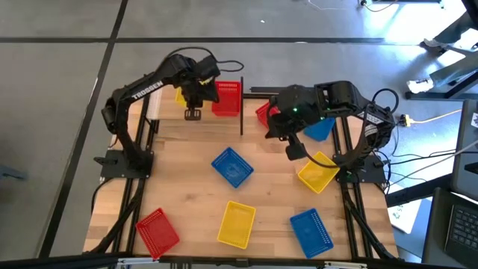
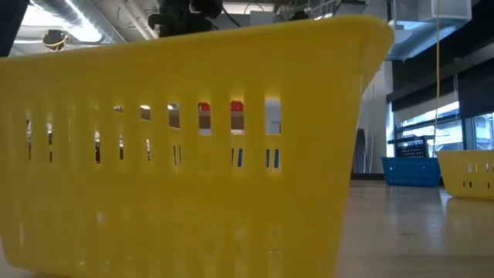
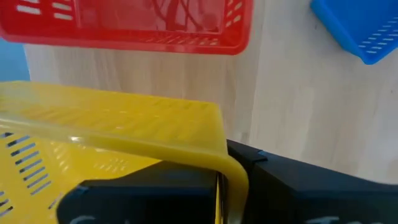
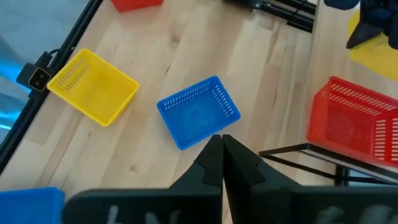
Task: Stack baskets on shelf by color
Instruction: Put the top left yellow bin on the shelf
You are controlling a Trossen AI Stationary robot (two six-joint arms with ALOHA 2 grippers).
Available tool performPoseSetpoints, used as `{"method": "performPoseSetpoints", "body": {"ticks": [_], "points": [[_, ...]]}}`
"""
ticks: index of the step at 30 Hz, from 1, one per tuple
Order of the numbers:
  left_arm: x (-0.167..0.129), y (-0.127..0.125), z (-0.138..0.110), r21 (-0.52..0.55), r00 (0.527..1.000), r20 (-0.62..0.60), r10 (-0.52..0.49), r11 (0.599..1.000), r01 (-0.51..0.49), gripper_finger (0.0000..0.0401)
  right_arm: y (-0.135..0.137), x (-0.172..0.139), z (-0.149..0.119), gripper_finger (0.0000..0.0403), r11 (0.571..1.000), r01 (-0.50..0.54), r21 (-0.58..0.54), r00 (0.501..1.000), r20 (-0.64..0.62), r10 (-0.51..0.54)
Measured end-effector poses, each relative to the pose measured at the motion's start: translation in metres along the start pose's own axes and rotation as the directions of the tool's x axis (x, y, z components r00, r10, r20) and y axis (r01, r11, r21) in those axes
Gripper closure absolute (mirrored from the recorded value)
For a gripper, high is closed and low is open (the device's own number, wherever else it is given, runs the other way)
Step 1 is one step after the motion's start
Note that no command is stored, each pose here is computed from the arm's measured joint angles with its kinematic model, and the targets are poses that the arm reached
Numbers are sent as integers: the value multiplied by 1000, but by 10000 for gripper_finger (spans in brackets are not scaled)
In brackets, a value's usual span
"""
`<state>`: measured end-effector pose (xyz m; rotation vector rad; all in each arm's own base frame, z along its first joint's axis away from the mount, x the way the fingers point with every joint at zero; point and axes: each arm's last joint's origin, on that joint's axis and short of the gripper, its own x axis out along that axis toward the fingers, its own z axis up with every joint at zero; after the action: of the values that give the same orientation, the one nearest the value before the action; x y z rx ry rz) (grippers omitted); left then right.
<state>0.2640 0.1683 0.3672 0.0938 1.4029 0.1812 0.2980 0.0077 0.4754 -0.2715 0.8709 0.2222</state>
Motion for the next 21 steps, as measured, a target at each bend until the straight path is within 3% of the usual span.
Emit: {"method": "performPoseSetpoints", "body": {"ticks": [9,17,21], "points": [[7,4,3,23,999,20,-32,999,32,401,-4,0,1,403,1000,13,4,1000,21,-13],[39,5,2,11,997,-68,-37,999,37,401,-4,0,2,403,1000,15,5,1000,26,-15],[45,6,3,20,998,-55,-25,999,26,401,-4,0,2,403,1000,16,5,999,30,-16]]}}
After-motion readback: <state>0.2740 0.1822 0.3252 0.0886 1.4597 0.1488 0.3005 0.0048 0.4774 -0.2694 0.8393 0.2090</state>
